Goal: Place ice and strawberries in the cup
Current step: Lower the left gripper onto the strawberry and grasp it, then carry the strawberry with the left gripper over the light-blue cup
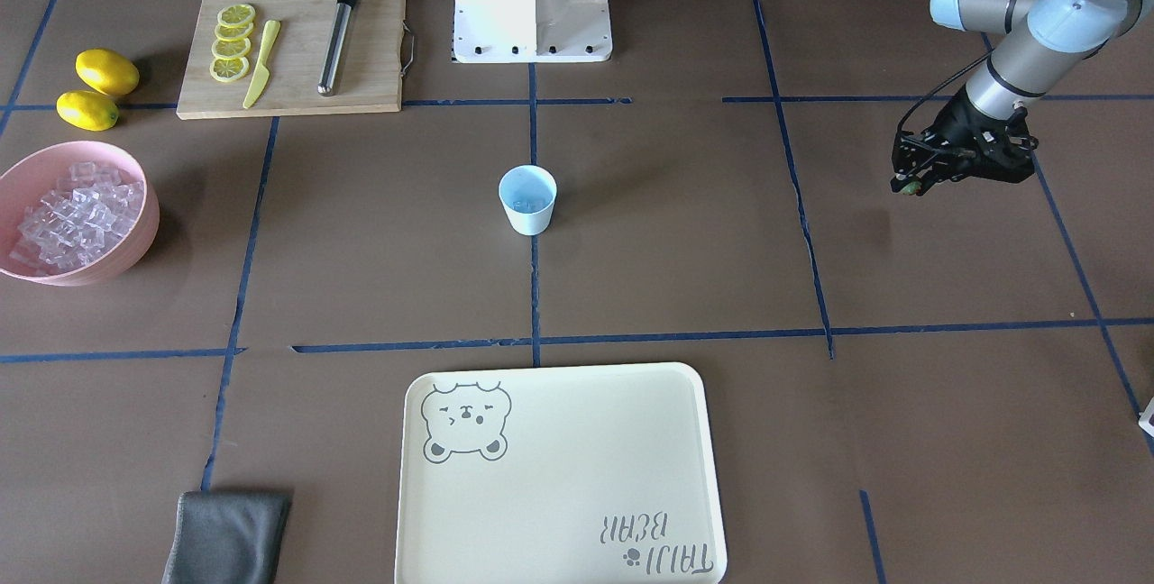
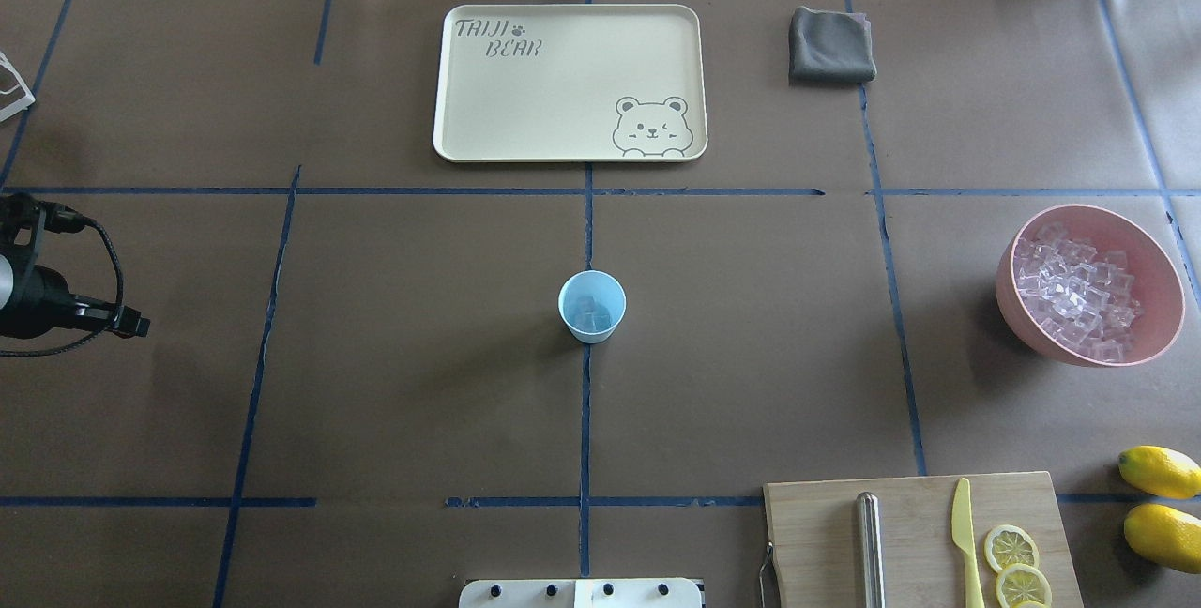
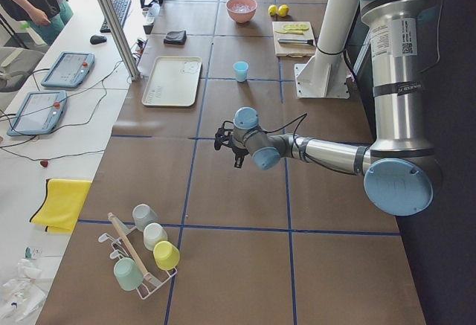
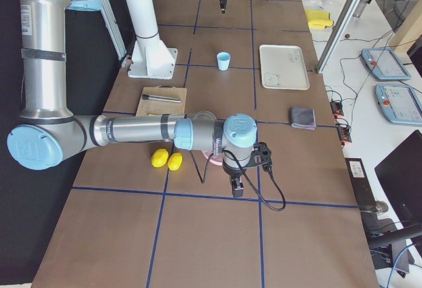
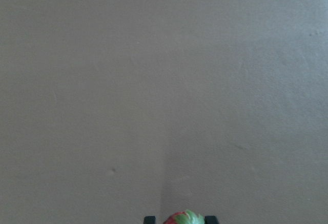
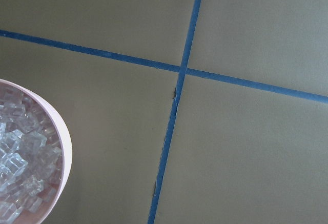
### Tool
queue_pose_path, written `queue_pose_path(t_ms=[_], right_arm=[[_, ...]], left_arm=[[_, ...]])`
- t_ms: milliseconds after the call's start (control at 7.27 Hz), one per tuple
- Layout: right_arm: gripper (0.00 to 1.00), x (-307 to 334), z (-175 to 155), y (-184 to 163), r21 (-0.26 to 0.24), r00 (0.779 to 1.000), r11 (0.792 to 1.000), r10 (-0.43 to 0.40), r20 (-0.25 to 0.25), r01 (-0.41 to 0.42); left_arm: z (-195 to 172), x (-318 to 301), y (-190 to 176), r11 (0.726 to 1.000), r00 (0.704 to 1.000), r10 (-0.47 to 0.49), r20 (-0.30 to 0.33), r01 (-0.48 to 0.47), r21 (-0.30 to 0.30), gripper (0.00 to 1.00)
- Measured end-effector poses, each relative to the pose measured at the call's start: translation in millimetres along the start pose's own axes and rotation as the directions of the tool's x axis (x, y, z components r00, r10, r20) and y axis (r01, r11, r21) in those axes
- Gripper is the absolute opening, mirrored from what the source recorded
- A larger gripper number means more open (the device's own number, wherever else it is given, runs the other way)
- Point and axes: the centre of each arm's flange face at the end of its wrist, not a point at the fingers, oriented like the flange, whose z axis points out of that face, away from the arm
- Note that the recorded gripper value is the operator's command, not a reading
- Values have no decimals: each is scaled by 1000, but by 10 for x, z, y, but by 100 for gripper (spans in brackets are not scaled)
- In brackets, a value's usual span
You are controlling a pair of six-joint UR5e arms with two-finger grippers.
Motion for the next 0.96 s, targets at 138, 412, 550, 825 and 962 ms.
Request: queue_pose_path(t_ms=[138, 412, 550, 825, 962], right_arm=[[100, -3, -3, -1, 1, 1000, 1000, 1, 0, -1], [100, -3, -2, 0, 1, 1000, 1000, 2, 0, -2], [100, -3, -2, 0, 1, 1000, 1000, 2, 0, -2], [100, -3, -2, 0, 1, 1000, 1000, 2, 0, -2], [100, -3, -3, -1, 1, 1000, 1000, 2, 0, -2]], left_arm=[[-243, 140, -66, 1000, 1000, -21, 11, 21, -5, 0], [-863, 604, -88, 998, 998, -51, 45, 52, -23, 0], [-1171, 908, -110, 999, 998, -41, 53, 43, -26, 0], [-1524, 1674, -380, 1000, 998, -9, 55, 10, -15, 0], [-1525, 2135, -518, 1000, 998, 22, 67, -21, -14, 0]])
